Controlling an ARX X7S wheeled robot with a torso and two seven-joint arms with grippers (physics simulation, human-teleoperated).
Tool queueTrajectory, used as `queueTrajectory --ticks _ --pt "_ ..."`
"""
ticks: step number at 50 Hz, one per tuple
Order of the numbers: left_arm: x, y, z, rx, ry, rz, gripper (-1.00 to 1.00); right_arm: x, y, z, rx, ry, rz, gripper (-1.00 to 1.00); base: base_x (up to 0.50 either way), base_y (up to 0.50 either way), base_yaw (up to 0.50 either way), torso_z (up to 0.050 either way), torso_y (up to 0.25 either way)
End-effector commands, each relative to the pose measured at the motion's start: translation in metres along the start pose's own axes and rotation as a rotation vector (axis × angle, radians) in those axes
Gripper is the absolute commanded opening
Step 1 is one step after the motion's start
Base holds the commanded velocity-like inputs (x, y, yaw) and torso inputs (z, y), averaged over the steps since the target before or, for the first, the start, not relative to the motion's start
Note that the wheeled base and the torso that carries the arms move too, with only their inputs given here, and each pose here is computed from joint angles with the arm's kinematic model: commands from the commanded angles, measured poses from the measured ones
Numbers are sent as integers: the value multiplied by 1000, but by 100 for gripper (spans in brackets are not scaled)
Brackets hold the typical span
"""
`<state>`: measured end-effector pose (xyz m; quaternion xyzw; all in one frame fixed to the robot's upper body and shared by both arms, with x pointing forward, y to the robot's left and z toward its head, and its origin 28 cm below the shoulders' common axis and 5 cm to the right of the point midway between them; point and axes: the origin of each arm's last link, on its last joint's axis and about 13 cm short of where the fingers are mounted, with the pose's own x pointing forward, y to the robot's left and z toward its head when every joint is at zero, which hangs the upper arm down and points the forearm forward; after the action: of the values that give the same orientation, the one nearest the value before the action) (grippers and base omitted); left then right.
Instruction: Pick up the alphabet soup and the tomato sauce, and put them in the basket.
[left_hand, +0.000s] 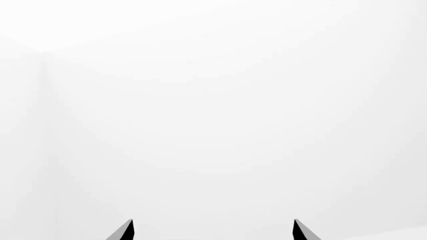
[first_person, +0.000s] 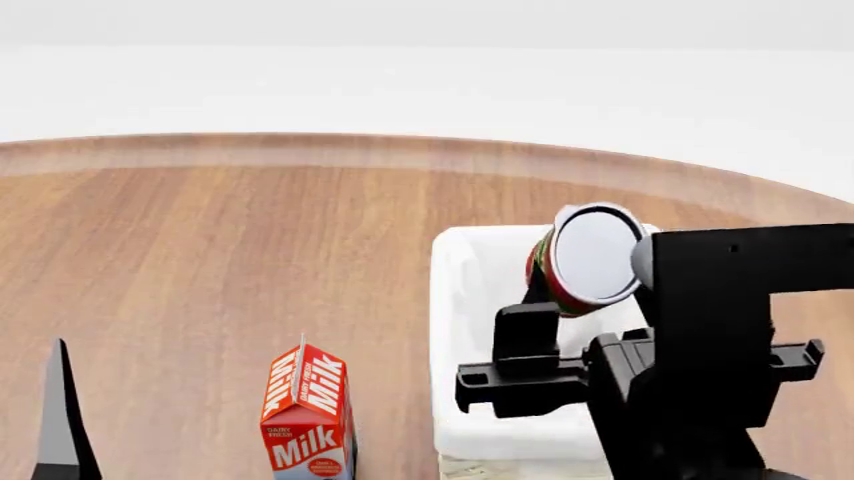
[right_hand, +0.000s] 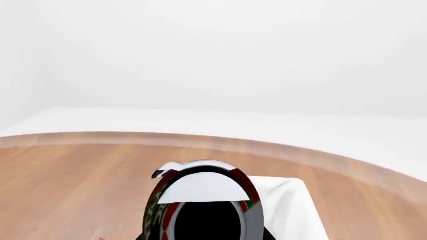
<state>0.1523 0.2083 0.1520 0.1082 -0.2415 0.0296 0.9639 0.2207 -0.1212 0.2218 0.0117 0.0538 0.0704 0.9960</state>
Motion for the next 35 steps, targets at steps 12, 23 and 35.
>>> queueTrajectory --ticks 12,23,35 --pt "2 -1 0 -1 -1 -2 100 75 -9 -21 -37 67 -106 -100 0 0 0 0 0" --pt "1 0 -1 -3 2 1 100 104 -13 -43 -37 159 -154 -100 0 0 0 0 0" --pt "1 0 -2 -6 5 2 100 114 -13 -69 -89 276 -141 -100 0 0 0 0 1"
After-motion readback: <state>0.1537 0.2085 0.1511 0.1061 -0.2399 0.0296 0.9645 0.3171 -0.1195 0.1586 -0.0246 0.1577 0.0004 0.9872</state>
